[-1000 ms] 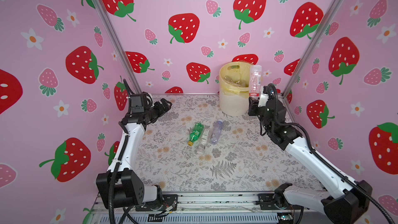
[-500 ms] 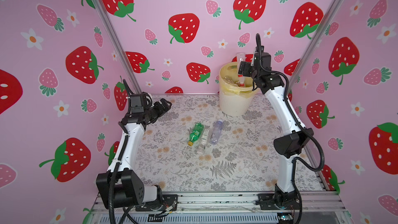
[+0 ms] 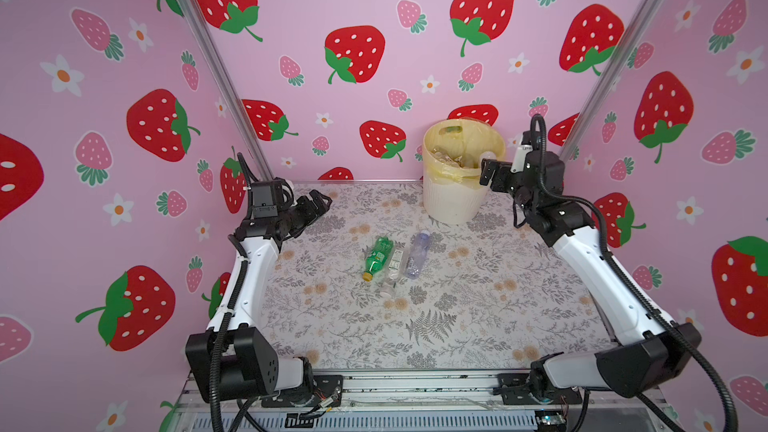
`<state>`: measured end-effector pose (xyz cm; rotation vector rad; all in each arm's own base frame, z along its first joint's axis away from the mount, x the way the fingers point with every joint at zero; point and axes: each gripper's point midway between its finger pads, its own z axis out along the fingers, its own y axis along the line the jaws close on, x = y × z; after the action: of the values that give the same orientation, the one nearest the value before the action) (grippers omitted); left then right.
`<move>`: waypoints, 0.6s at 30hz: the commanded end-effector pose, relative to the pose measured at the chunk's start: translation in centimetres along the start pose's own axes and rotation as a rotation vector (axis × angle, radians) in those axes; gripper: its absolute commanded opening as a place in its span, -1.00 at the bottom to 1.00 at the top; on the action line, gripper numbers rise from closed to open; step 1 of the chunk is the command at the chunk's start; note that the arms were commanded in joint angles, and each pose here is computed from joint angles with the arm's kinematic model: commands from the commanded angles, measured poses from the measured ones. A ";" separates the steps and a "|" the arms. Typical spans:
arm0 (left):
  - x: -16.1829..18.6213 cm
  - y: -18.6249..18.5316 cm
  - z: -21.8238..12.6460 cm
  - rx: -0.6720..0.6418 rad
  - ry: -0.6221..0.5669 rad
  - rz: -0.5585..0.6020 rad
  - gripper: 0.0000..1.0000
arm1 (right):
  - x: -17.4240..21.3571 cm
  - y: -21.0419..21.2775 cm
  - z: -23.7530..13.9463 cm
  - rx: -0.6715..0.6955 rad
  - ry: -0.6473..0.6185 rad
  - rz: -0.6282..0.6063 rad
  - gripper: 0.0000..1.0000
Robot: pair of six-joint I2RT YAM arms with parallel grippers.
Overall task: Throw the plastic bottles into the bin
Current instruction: 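Draw the right gripper back from the bin while the left gripper moves toward the pile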
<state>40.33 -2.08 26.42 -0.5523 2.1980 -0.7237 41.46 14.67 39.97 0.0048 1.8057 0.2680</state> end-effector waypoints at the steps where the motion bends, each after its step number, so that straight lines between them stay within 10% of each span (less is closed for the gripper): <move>1: 0.0 0.0 0.3 0.016 0.005 -0.009 0.99 | 1.8 -0.7 0.1 0.018 0.017 0.019 0.99; 18: 0.2 -0.1 0.7 0.033 0.020 -0.013 0.98 | 10.7 -1.4 -2.3 -0.057 0.171 0.058 0.99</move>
<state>40.33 -2.32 26.40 -0.5480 2.2005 -0.7424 37.61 14.04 30.22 -0.0022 1.9704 0.3124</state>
